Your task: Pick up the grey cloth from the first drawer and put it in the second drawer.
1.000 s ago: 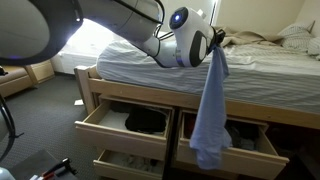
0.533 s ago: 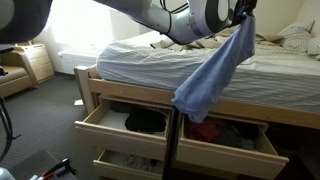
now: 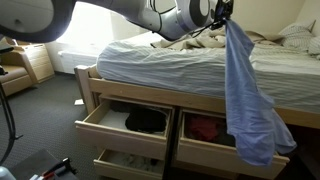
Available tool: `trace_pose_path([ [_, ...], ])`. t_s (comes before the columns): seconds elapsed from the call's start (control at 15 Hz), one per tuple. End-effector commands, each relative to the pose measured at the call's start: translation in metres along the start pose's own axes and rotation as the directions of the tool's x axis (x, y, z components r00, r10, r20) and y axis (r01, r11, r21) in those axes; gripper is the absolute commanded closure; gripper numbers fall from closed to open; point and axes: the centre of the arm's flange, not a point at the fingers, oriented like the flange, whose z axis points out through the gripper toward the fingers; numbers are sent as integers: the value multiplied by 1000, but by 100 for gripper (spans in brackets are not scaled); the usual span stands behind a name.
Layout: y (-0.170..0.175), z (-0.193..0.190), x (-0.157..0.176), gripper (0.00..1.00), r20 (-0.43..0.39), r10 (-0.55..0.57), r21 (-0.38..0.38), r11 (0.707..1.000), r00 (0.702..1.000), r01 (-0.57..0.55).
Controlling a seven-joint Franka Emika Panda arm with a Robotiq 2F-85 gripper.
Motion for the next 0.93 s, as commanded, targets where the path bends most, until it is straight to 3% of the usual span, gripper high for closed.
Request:
trace_pose_path([
  [0.0,7,17,-2,98,182,33,-95,995,983,-16],
  [0.53,51,65,6,98,482,174,-236,970,859,-64],
  [0.87,30,85,38,98,635,260,-299,951,727,-78],
])
